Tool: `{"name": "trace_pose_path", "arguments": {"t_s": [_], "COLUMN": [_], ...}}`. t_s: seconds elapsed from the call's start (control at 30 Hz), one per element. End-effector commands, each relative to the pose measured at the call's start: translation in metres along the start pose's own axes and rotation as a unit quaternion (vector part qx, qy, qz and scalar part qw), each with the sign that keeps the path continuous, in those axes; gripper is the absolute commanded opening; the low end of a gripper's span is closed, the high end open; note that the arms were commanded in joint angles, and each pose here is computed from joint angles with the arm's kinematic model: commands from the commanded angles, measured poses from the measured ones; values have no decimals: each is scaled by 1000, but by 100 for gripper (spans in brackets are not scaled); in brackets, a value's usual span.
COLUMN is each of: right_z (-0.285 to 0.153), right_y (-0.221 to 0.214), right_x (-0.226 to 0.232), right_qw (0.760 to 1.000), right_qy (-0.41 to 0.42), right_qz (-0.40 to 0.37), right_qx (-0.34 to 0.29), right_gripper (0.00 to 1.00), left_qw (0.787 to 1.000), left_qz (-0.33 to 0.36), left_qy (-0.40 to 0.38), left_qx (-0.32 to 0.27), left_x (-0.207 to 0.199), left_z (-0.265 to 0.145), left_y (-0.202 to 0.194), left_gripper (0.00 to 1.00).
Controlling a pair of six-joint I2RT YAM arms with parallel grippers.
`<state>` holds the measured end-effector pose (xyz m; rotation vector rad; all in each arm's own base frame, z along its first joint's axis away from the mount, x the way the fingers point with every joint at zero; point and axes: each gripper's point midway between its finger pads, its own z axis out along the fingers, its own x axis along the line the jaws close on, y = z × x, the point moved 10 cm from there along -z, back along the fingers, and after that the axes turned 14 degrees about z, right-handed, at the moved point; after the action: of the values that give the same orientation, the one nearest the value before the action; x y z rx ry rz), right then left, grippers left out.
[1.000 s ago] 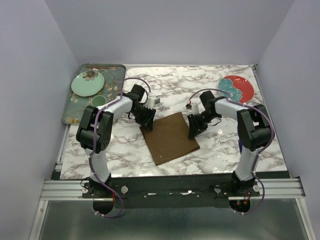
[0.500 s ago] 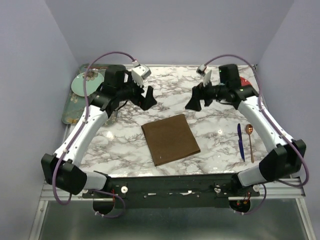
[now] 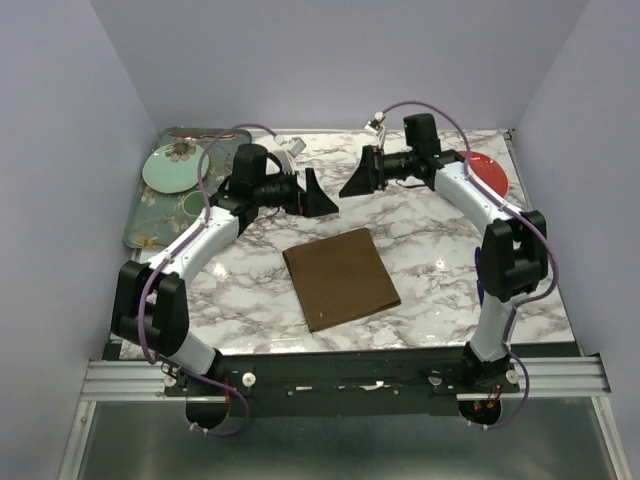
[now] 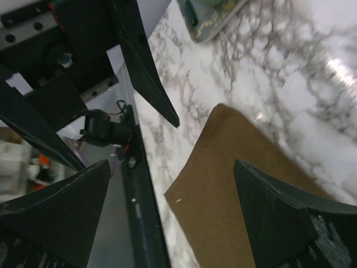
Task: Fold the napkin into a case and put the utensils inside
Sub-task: Rotate the square-folded napkin at the center of the board, then smooth out the square-folded napkin at the center of the board.
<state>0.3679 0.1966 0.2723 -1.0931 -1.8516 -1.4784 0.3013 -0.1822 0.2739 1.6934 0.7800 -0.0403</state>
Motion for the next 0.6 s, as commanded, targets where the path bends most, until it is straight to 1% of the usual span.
{"name": "trace_pose_path", "arguments": {"t_s": [0.0,0.03,0.07,0.1,0.13,0.17,0.23,0.27,0.3,0.33,0.37,0.43,0.5,0.57], "right_z": [14,21,23,27,29,34,38,42,44,45,46,49,53,57], "right_y": [-30,-36,-39,-43,-45,-50,-53,-59,-61,-65,-68,-77,-87,-89], "right_x": [-13,-27,-32,-39,-45,-57,-66,-77,-81,-85,-88,-100,-114,-124], "right_qw": [977,971,966,961,959,954,949,942,939,936,933,928,921,919], "right_qy": [67,66,71,71,69,64,63,63,65,65,68,67,62,52], "right_qz": [185,212,227,245,254,270,285,305,312,321,327,340,357,364], "right_qx": [80,90,98,104,107,111,116,123,127,130,135,140,146,145], "right_gripper": [100,100,100,100,100,100,100,100,100,100,100,100,100,100], "left_qw": [982,977,972,969,969,963,962,953,950,953,948,947,944,939], "left_qz": [-158,-176,-201,-212,-204,-228,-229,-260,-268,-257,-275,-278,-289,-305], "left_qy": [-99,-118,-119,-122,-135,-138,-148,-151,-154,-160,-158,-157,-155,-149], "left_qx": [24,20,31,33,22,33,30,42,39,24,28,30,42,53], "left_x": [1,2,9,13,15,23,31,38,41,44,48,52,58,67], "left_z": [12,15,21,24,28,34,42,49,52,55,59,62,66,70], "left_y": [-37,-39,-54,-58,-57,-67,-72,-82,-85,-85,-91,-94,-104,-116], "left_gripper": [99,99,99,99,99,99,99,99,99,99,99,99,99,99]}}
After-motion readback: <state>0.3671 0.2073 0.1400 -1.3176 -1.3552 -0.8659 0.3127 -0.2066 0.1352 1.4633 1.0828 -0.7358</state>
